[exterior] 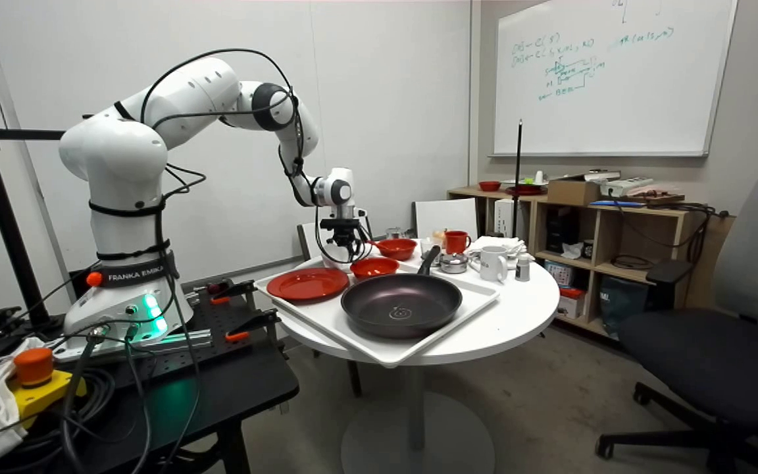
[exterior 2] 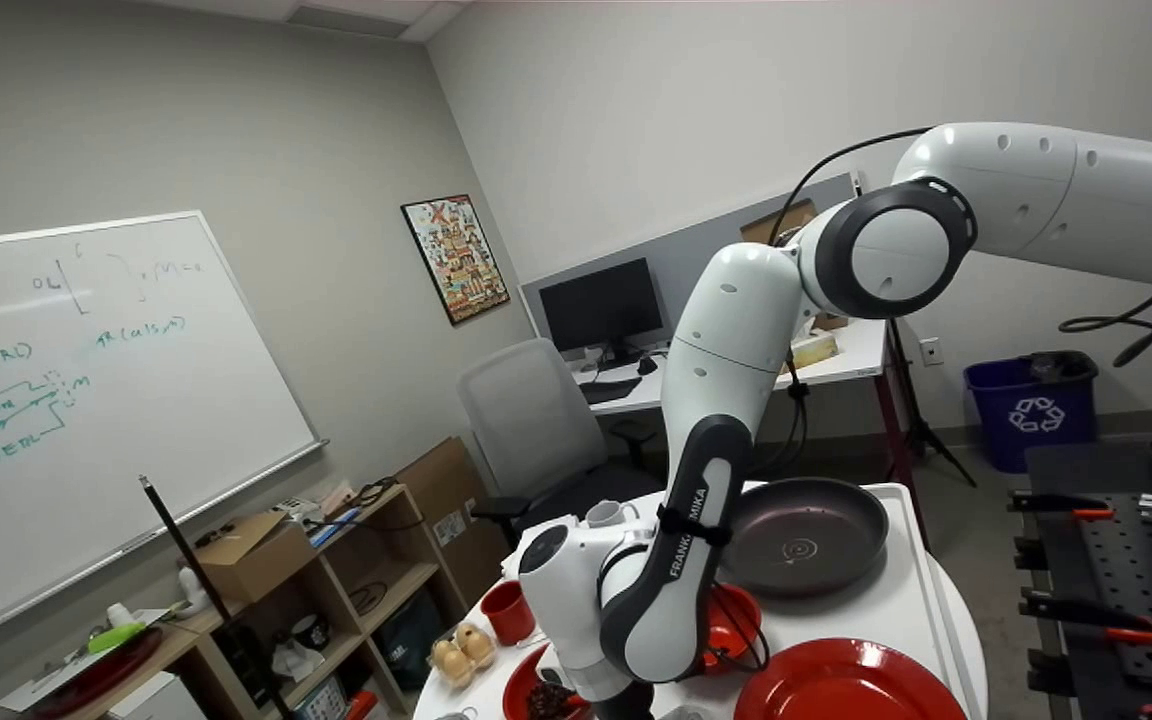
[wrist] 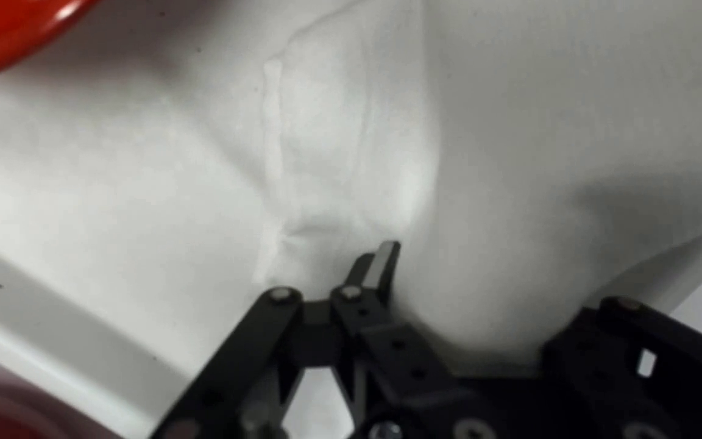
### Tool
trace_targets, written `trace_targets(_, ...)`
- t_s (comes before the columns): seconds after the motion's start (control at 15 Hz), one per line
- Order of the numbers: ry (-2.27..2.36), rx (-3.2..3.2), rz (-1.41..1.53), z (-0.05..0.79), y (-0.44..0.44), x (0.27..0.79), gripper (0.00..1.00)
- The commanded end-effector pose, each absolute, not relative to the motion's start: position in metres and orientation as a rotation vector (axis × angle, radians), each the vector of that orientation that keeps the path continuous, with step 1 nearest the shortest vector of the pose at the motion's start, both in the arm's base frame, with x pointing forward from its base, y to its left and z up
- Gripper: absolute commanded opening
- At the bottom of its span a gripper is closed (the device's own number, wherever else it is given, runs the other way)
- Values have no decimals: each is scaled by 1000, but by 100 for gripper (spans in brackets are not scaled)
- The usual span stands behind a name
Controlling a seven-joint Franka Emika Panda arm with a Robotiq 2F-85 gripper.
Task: Use the cloth to wipe the plate
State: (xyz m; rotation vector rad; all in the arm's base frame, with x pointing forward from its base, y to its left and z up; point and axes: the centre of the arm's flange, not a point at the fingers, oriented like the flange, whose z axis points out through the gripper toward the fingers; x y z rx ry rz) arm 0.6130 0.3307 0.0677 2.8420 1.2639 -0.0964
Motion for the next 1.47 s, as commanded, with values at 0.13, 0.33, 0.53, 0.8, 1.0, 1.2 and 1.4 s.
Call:
trace_targets(0.13, 1295, 2815, -26, 89, 351, 598, 9)
trace_targets(0.33, 1311, 2800, 3, 109, 359, 585, 9)
trace_targets(0.53, 1290, 2777, 35, 137, 362, 569, 9)
trace_targets(0.8, 1263, 2777, -1, 164, 356, 547, 11)
trace_targets(1.0, 1247, 2794, -107, 170, 343, 529, 11)
trace_targets(1.2, 1206, 2822, -250, 165, 322, 507, 11)
trace_targets(1.4, 1147, 2860, -353, 155, 297, 487, 11)
